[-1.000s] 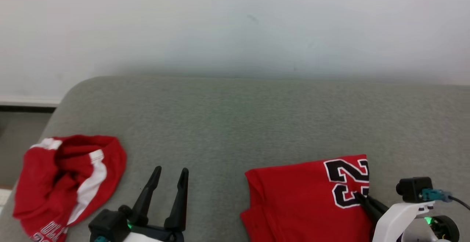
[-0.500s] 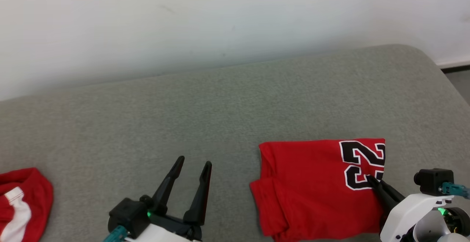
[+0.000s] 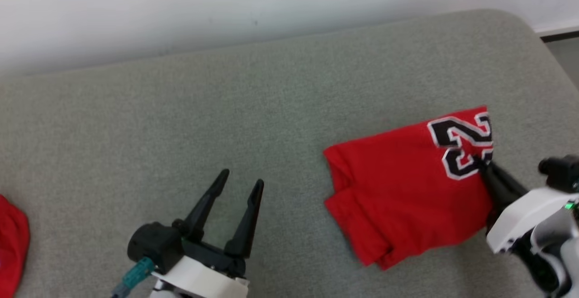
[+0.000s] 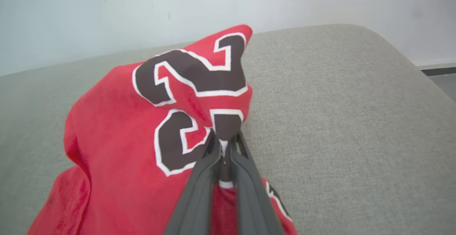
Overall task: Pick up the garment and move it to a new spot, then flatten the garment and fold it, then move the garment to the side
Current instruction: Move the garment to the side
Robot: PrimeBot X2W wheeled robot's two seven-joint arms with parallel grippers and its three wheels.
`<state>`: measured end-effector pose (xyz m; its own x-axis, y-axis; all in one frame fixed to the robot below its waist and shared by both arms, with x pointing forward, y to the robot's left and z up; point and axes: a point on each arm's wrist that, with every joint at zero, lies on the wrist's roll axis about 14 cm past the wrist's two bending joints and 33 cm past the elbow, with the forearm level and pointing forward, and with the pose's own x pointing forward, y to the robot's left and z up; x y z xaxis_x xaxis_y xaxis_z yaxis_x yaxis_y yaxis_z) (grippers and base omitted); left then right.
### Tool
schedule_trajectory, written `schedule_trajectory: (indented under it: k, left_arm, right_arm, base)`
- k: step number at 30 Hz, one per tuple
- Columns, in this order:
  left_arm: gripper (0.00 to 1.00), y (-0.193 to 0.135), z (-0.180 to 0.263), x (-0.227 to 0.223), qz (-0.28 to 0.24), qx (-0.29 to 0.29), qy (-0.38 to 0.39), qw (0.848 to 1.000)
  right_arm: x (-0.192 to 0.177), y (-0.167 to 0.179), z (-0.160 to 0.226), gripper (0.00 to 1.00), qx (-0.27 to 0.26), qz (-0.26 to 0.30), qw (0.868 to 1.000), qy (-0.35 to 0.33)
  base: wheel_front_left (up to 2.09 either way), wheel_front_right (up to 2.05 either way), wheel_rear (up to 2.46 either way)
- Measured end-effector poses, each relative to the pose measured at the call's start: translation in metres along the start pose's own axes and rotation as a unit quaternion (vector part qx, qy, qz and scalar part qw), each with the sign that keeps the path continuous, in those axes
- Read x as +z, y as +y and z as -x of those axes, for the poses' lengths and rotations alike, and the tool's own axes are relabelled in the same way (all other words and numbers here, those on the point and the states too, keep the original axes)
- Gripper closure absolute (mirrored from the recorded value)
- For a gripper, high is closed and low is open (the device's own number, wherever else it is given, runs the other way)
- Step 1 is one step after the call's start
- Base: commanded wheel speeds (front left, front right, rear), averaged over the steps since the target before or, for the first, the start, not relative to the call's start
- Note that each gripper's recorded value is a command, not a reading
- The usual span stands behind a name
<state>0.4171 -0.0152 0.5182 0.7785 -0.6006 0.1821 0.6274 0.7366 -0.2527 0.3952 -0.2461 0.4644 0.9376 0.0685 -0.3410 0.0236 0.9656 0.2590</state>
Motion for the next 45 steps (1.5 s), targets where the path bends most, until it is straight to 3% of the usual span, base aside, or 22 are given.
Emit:
schedule_trajectory:
  k: [9,14,20,27,29,30,31,38,45]
  left_arm:
    - [0.00,0.047,-0.008,-0.024,-0.006,0.025,0.020,0.999]
    - [0.00,0.069,-0.006,-0.044,-0.003,0.042,0.038,0.998]
    - [0.00,0.083,-0.005,-0.062,0.003,0.051,0.053,0.997]
    - [0.00,0.092,-0.008,-0.074,0.004,0.049,0.059,0.997]
    - [0.00,0.093,-0.010,-0.076,0.004,0.048,0.059,0.997]
    - [0.00,0.093,-0.010,-0.076,0.004,0.048,0.058,0.997]
    - [0.00,0.094,-0.011,-0.076,0.003,0.048,0.059,0.997]
    - [0.00,0.092,-0.009,-0.071,-0.004,0.050,0.058,0.997]
    - [0.00,0.079,-0.007,-0.046,-0.004,0.056,0.038,0.998]
  right_arm:
    - [0.057,-0.031,-0.069,1.00,-0.014,0.041,0.998,-0.037]
    - [0.075,-0.066,-0.100,1.00,-0.051,0.054,0.996,-0.039]
    - [0.088,-0.129,-0.111,1.00,-0.134,0.054,0.989,-0.045]
    - [0.081,-0.164,-0.119,1.00,-0.183,0.091,0.979,-0.007]
    - [0.081,-0.174,-0.118,0.56,-0.199,0.111,0.974,0.001]
    - [0.082,-0.179,-0.117,0.06,-0.207,0.119,0.971,0.003]
    - [0.082,-0.184,-0.116,0.00,-0.214,0.126,0.969,0.005]
    - [0.093,-0.190,-0.112,0.00,-0.233,0.167,0.958,-0.010]
    - [0.136,-0.146,-0.111,0.00,-0.179,0.206,0.958,-0.087]
  base:
    - [0.00,0.00,0.00]
    - [0.00,0.00,0.00]
    - [0.00,0.00,0.00]
    - [0.00,0.00,0.00]
    - [0.00,0.00,0.00]
    - [0.00,0.00,0.00]
    - [0.00,0.00,0.00]
    - [0.00,0.00,0.00]
    - [0.00,0.00,0.00]
